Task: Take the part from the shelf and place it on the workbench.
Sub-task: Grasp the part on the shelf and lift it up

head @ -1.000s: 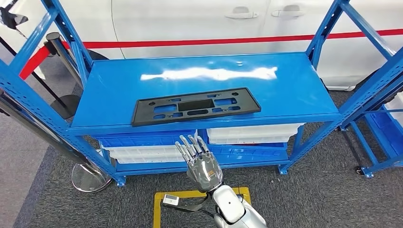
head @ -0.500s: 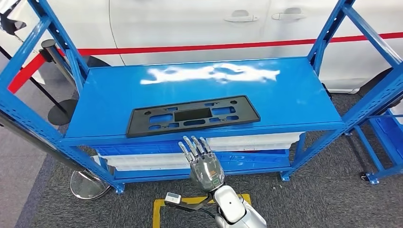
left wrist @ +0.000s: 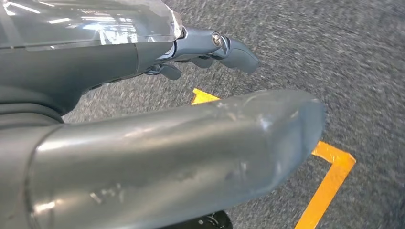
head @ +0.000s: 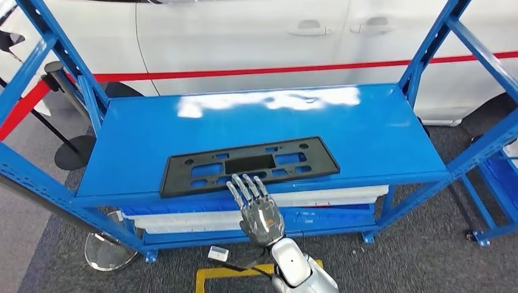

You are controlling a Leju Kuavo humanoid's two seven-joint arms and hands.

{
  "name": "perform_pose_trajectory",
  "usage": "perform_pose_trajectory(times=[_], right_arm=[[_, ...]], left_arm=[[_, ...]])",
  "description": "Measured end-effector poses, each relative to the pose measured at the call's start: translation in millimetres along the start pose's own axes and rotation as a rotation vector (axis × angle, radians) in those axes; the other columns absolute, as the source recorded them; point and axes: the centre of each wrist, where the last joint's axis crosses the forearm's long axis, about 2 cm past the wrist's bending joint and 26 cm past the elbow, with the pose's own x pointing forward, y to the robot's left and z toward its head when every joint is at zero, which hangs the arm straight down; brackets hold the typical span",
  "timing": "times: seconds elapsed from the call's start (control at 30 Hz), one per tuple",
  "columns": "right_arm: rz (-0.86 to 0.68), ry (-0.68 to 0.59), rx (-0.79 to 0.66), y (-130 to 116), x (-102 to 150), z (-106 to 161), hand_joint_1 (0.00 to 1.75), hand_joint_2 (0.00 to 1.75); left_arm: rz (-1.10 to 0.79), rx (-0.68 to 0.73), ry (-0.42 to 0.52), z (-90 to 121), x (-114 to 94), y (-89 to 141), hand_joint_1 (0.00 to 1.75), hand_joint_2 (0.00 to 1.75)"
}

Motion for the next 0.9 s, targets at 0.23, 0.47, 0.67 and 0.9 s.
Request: perform_pose_trajectory(times=[0.23, 0.47, 0.67, 0.9], right_arm=[[-0.001, 0.009, 0.009, 1.7, -1.3, 2.1, 0.00, 1.75], [-0.002, 0.015, 0.016, 2.8, -1.6, 3.4, 0.00, 1.75], [-0.027, 0.020, 0.019, 2.7, 0.5, 3.3, 0.00, 1.75], [-0.076, 0.028, 0.046, 1.0, 4.5, 1.6, 0.00, 1.75]], left_arm=[[0.006, 0.000, 0.004, 1.8, -1.4, -1.9, 0.00, 0.00], [0.012, -0.001, 0.003, 2.7, -0.2, -5.5, 0.00, 0.00], [-0.007, -0.015, 0.002, 3.4, 1.5, -8.1, 0.00, 0.00], [-0.003, -0.014, 0.012, 5.7, -1.4, -7.6, 0.00, 0.00]])
